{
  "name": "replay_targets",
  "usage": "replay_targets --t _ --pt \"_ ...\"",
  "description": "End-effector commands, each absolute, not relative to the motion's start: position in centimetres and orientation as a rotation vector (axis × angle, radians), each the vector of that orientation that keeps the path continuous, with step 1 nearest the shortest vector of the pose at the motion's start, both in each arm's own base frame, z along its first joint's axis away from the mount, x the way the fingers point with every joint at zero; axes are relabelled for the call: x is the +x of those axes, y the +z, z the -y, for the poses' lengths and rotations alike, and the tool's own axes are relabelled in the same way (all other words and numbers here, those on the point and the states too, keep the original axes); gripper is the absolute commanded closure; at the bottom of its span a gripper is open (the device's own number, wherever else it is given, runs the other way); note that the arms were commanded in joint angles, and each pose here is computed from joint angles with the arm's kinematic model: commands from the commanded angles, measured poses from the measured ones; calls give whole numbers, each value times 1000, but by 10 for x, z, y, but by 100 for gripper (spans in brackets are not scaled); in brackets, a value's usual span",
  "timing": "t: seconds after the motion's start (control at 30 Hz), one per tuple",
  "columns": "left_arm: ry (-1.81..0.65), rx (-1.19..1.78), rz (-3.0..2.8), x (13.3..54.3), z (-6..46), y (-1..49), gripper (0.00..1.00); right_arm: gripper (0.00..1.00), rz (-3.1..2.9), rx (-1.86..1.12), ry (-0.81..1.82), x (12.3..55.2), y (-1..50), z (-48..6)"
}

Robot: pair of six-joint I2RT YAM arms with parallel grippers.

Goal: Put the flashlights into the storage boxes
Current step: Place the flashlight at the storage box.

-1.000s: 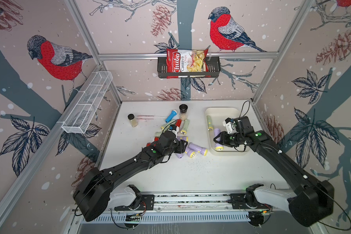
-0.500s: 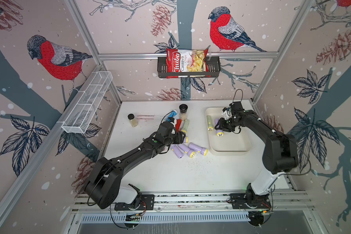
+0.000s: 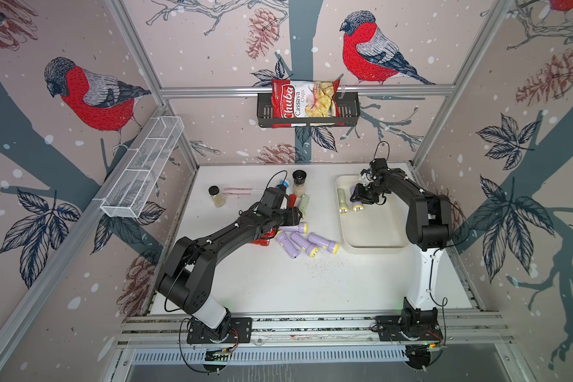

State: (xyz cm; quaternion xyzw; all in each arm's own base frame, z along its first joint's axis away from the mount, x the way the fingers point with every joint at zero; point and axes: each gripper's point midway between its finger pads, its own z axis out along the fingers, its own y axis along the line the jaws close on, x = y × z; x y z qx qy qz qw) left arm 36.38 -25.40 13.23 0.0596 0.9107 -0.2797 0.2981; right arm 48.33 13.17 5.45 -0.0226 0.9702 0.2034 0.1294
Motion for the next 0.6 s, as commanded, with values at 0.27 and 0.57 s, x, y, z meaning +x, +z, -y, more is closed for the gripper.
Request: replay_targets --t 0.27,0.57 --pt "-764 198 -2425 372 263 134 37 62 -2818 -96 679 505 45 -144" --pt "-760 201 -2435 372 263 131 37 58 -2863 -80 678 498 37 -144"
